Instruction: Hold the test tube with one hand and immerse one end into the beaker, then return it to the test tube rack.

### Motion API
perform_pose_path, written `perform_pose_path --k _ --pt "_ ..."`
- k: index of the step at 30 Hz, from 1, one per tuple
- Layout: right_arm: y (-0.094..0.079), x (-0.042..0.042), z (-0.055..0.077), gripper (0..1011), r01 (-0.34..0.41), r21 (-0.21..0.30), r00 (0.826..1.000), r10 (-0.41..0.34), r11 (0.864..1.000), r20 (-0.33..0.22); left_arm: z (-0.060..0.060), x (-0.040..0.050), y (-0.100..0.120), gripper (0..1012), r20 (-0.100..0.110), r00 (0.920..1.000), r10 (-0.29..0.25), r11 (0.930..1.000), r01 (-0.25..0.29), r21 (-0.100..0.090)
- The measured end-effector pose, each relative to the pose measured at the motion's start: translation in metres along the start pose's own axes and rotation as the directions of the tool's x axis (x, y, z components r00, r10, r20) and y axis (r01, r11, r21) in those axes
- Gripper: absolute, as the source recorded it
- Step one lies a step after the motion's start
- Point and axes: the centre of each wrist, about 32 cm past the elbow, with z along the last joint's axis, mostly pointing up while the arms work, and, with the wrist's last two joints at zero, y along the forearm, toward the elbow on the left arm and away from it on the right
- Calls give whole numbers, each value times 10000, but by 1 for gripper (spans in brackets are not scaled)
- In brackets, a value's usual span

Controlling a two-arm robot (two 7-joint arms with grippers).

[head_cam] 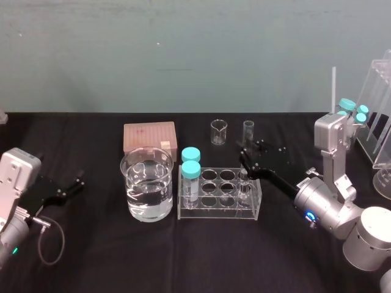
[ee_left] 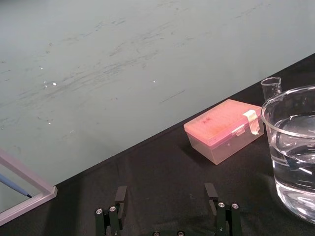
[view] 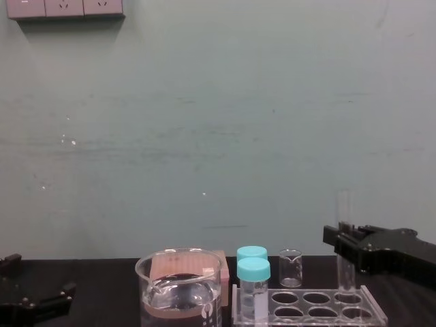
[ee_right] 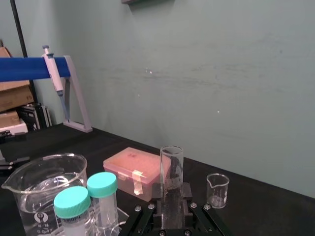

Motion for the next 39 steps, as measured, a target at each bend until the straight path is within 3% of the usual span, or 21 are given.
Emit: perform_pose_path --k 23,28,32,34,35,39 --pt "5 3 -15 228 73 -102 9998 -72 9999 159 0 0 0 1000 0 10000 0 10000 0 1" --pt "3 2 -19 339 73 -129 9999 -71 9999 141 0 0 0 1000 0 10000 0 10000 0 0" --pt "2 2 -19 504 74 -126 9999 -72 9999 130 0 0 0 1000 0 10000 0 10000 0 0" --pt "2 2 -20 541 73 -125 9999 -72 9999 126 0 0 0 1000 0 10000 0 10000 0 0" --pt "1 2 -20 611 75 -123 9999 -74 9999 123 0 0 0 1000 0 10000 0 10000 0 0" --pt "1 3 -19 713 80 -120 9999 -78 9999 118 0 0 0 1000 0 10000 0 10000 0 0"
